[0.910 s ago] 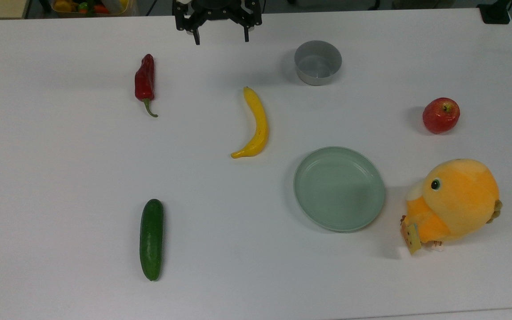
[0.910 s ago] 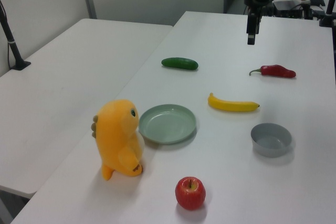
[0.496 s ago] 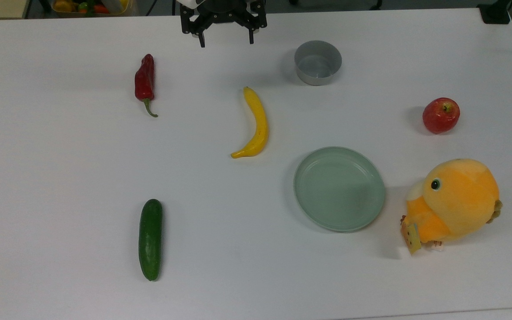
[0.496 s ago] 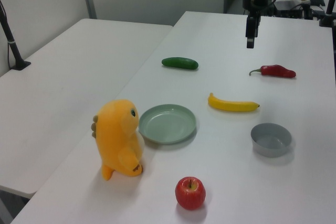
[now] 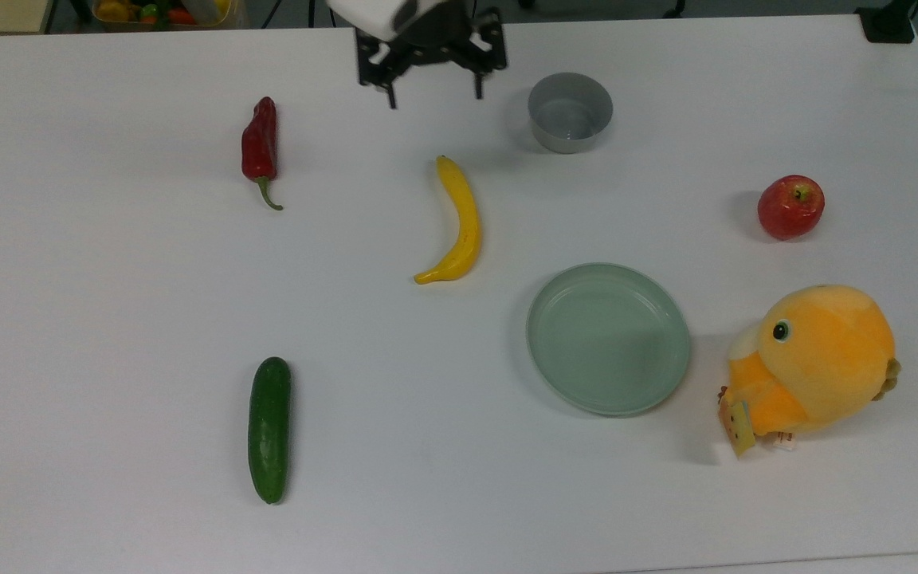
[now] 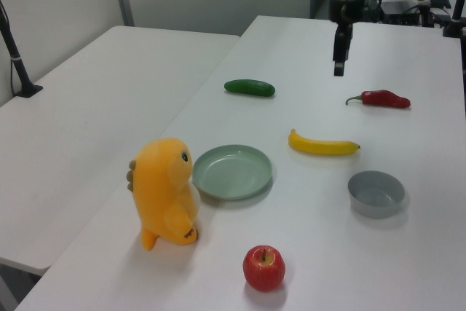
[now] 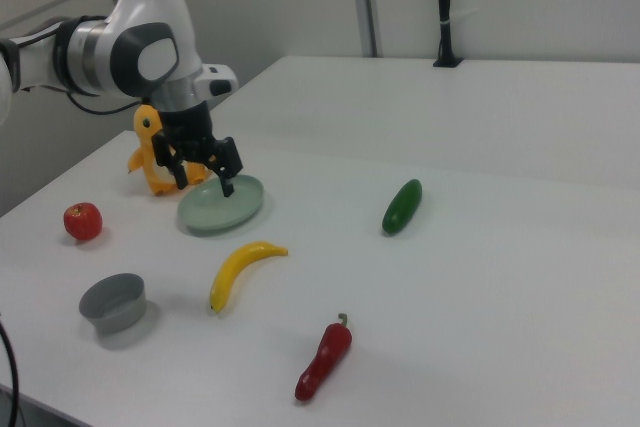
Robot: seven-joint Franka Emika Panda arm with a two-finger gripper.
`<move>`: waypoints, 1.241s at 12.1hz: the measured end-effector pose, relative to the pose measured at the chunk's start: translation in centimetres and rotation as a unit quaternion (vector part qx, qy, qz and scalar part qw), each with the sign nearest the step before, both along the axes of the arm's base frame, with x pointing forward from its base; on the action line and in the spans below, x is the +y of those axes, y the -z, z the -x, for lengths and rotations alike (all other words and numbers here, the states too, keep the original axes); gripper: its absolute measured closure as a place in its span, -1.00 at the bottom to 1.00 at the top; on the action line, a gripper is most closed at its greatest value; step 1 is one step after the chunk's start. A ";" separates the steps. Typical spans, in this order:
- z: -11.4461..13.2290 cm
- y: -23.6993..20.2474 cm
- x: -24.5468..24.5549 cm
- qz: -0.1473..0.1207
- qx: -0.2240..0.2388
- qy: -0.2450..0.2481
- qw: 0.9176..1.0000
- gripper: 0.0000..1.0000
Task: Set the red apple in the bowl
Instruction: 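Move the open gripper over to the red apple, then lower the gripper around the red apple and close it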
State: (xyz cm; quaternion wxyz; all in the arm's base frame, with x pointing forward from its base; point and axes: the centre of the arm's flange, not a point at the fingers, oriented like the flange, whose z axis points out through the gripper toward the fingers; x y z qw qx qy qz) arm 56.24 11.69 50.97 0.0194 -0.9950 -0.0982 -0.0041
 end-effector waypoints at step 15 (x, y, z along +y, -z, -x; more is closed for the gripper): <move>3.2 11.8 37.8 -0.039 -0.113 -0.152 0.981 -1.00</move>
